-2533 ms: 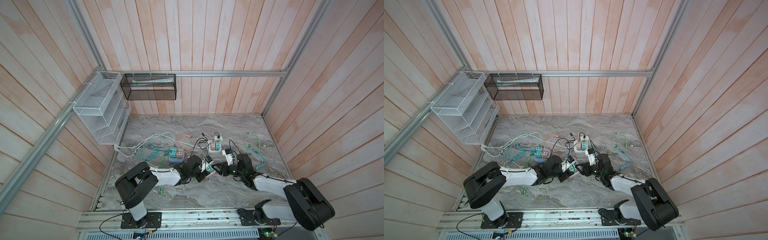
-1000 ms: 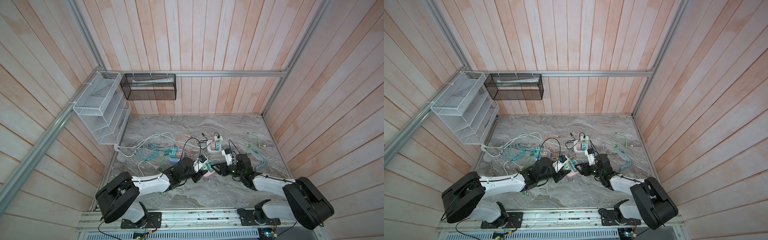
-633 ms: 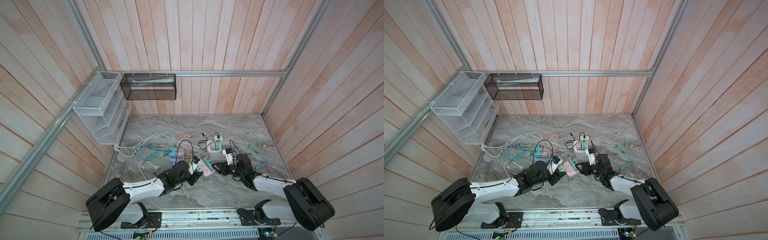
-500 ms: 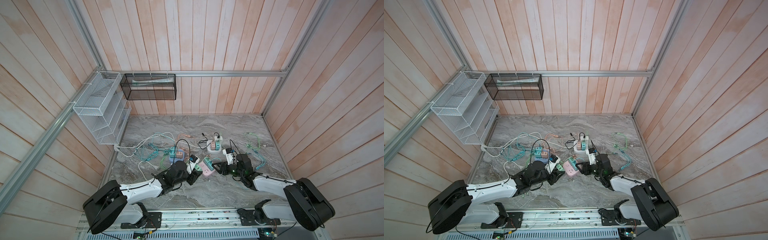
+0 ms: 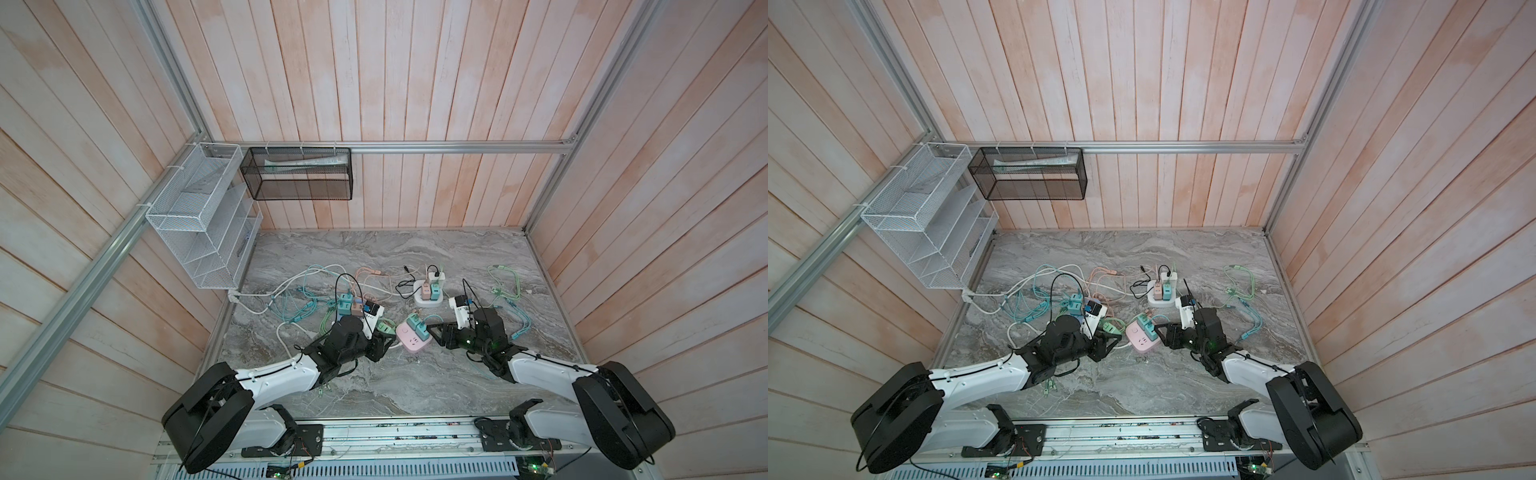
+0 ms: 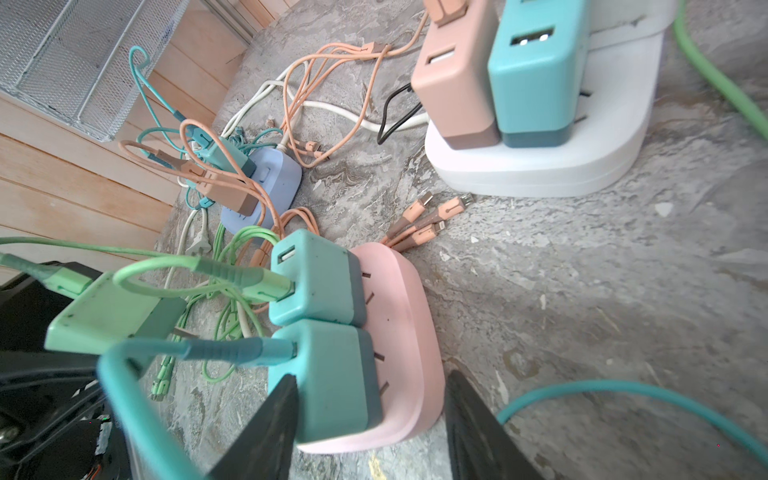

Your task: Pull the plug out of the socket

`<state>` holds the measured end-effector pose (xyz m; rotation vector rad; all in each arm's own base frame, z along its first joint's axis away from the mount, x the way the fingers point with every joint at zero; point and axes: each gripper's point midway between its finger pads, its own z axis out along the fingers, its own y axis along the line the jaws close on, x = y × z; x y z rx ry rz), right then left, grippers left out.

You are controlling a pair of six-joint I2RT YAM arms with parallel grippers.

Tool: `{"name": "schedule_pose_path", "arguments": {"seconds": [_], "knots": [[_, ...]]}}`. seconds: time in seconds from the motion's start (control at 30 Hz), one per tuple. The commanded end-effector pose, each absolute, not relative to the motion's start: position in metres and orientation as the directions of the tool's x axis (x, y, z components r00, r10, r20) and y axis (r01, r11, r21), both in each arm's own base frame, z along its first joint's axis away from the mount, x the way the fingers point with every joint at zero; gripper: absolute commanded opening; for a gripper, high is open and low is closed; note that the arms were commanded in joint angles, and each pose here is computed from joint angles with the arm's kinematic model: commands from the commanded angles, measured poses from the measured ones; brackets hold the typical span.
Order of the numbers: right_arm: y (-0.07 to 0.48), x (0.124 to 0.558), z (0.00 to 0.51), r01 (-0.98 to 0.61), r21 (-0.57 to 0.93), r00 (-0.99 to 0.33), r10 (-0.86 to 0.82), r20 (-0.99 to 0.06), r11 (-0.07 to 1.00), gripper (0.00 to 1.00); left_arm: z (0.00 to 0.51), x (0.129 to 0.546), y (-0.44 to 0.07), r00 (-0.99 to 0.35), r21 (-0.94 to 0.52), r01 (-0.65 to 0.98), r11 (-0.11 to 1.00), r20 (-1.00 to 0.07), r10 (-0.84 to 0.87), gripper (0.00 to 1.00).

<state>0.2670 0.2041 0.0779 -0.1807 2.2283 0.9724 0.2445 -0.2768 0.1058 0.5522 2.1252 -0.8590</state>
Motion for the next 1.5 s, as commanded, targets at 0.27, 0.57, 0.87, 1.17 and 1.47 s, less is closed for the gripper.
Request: {"name": "schedule_pose_path", "arguments": {"seconds": [0.27, 0.57, 0.87, 1.17, 1.47], "knots": [[0.188, 0.257, 0.053, -0.322, 0.552, -0.788, 0.105, -0.606, 0.769, 0.56, 0.085, 0.238, -0.270, -0.686, -0.426, 0.568, 0.704, -0.718, 0.118, 0.26], [0.197, 0.260, 0.081, -0.416, 0.534, -0.741, 0.066, -0.668, 0.737, 0.64, 0.077, 0.251, -0.275, -0.719, -0.421, 0.524, 0.741, -0.684, 0.120, 0.43], [0.184, 0.265, 0.101, -0.411, 0.472, -0.690, 0.073, -0.720, 0.780, 0.72, 0.078, 0.254, -0.277, -0.720, -0.410, 0.522, 0.748, -0.682, 0.128, 0.58], [0.170, 0.261, 0.123, -0.396, 0.430, -0.646, 0.087, -0.758, 0.811, 0.74, 0.083, 0.256, -0.266, -0.719, -0.384, 0.489, 0.783, -0.686, 0.113, 0.70], [0.163, 0.252, 0.149, -0.407, 0.385, -0.588, 0.085, -0.804, 0.828, 0.73, 0.098, 0.255, -0.250, -0.701, -0.325, 0.439, 0.838, -0.707, 0.093, 0.71]]}}
